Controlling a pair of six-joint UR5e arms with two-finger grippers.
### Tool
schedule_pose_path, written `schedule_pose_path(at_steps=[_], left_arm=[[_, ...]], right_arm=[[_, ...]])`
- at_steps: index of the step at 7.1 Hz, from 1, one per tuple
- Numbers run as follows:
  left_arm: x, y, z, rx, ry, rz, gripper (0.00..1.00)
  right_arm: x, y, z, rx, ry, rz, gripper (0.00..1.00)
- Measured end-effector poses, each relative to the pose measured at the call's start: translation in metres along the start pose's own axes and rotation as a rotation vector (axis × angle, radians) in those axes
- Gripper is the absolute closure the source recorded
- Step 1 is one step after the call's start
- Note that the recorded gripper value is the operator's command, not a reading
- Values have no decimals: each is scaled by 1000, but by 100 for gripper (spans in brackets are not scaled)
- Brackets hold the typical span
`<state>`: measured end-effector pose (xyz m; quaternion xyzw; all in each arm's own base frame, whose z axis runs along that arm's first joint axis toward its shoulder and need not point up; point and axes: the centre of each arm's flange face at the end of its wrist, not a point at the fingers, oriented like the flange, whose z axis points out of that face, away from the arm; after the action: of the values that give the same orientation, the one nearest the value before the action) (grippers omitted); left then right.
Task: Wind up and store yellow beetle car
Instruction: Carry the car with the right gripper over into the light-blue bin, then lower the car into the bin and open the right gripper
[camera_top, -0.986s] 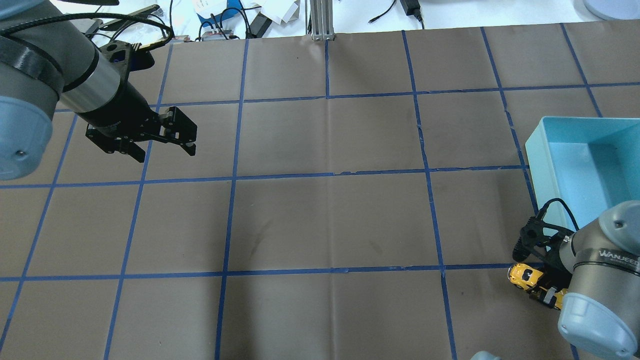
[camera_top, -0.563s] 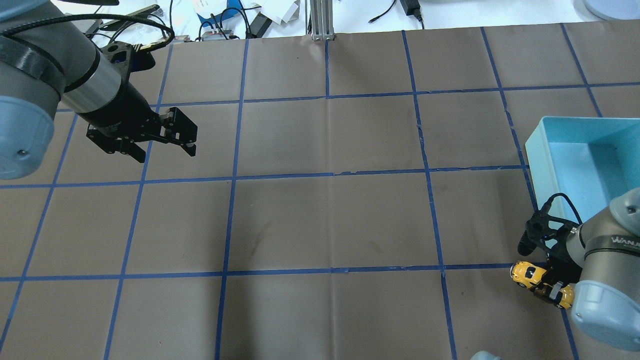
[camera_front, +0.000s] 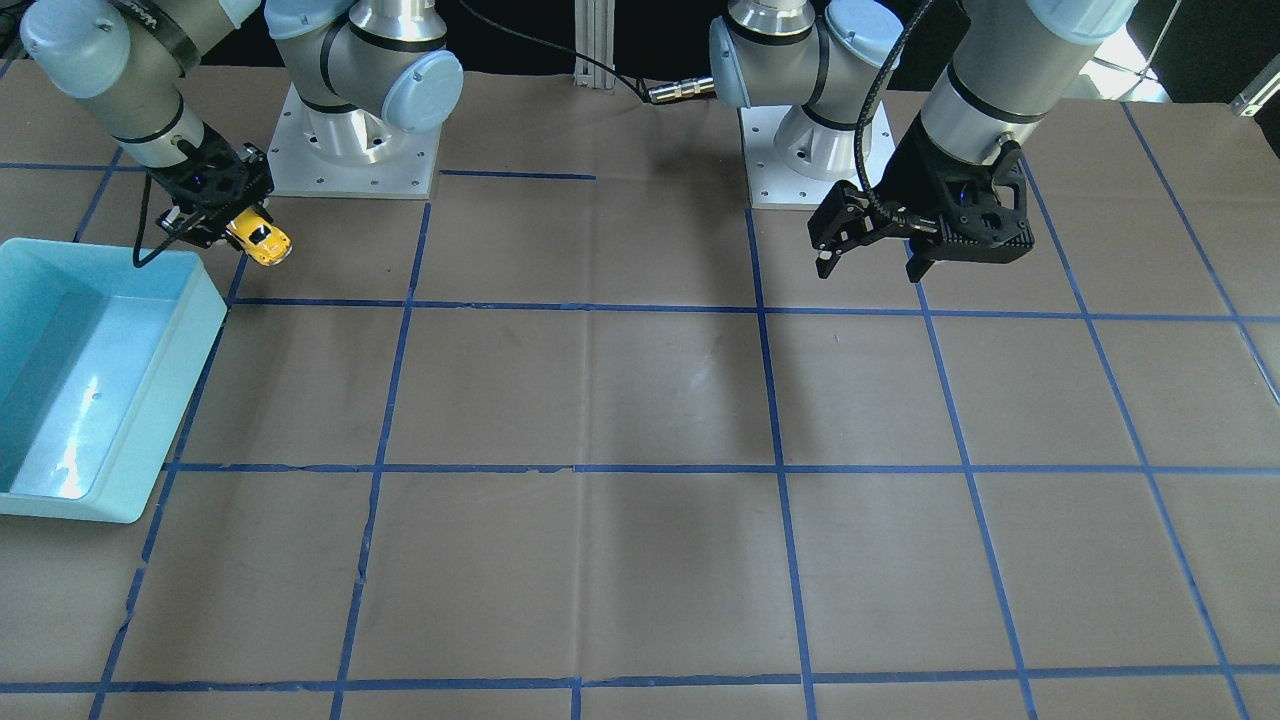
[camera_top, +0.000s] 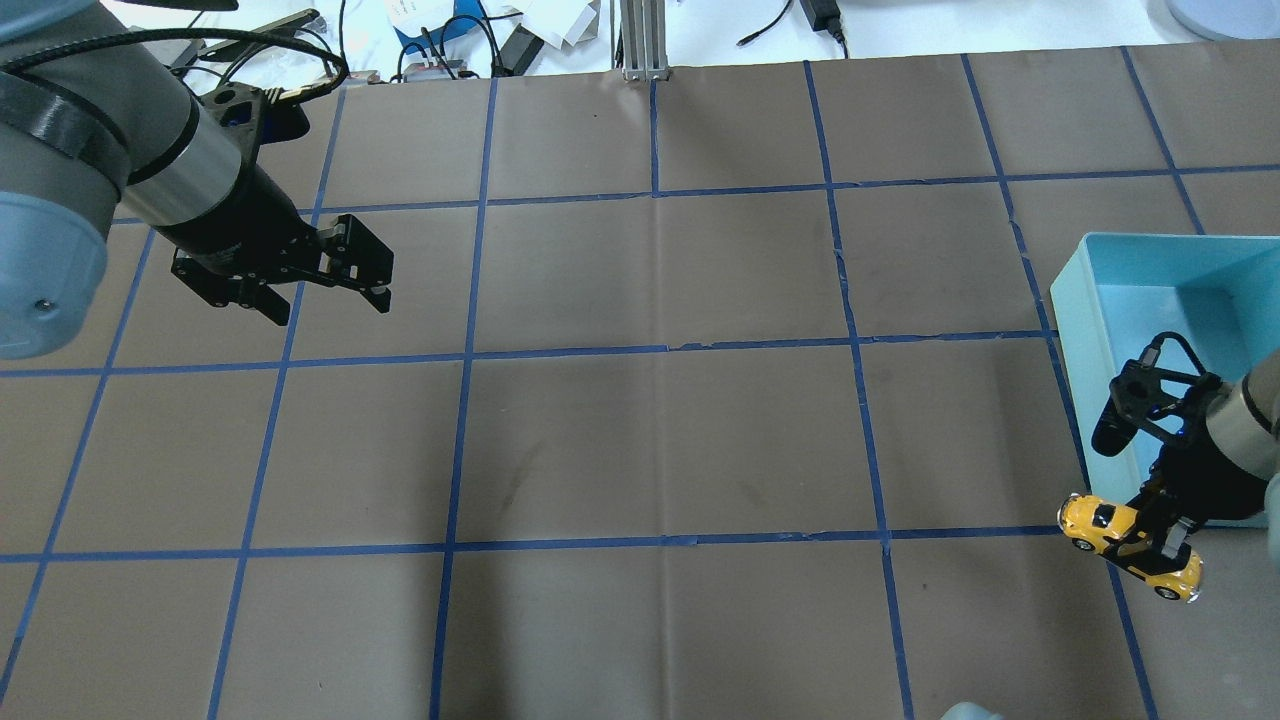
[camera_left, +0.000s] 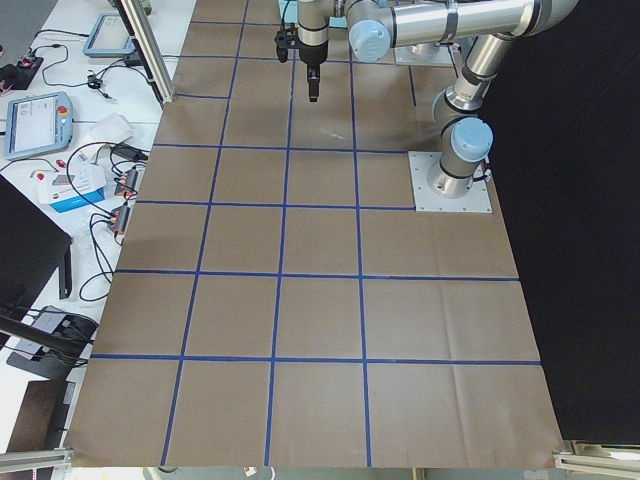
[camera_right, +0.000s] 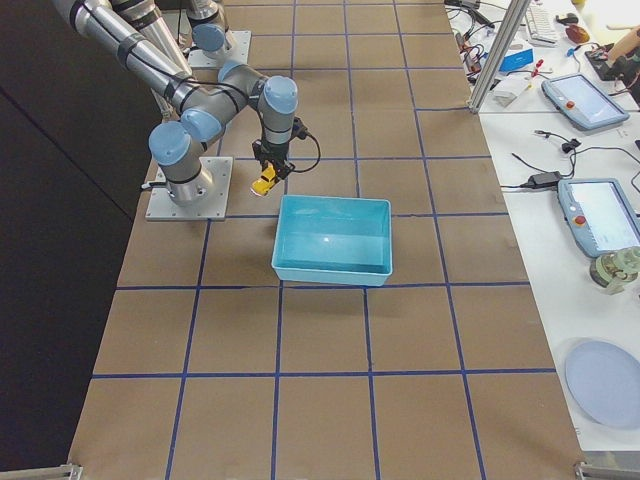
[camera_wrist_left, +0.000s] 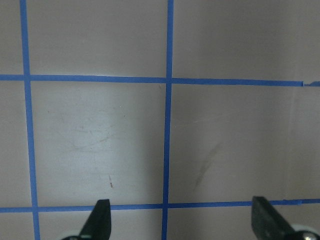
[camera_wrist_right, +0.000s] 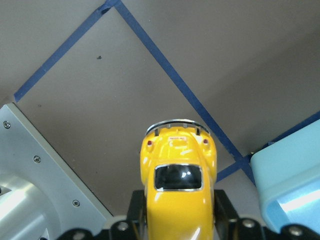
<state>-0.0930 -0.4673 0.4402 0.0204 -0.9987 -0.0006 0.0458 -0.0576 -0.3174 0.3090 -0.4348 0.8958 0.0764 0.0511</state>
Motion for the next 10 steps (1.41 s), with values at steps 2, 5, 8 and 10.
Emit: schedule_pose_path(at_steps=[2,5,8,10], left_arm=[[0,-1,-2,4,-5,-1,0],[5,0,-15,33,-9,6,0],[6,4,-15,35,-10,15,0],[6,5,-14,32,-10,16,0]], right_arm=[[9,2,-34,-2,44,-12,61],[60,0,-64,-5,133,-131,62],[118,10,-59,-18,213,-283,61],[148,28,-36,-9,169,-319,61]])
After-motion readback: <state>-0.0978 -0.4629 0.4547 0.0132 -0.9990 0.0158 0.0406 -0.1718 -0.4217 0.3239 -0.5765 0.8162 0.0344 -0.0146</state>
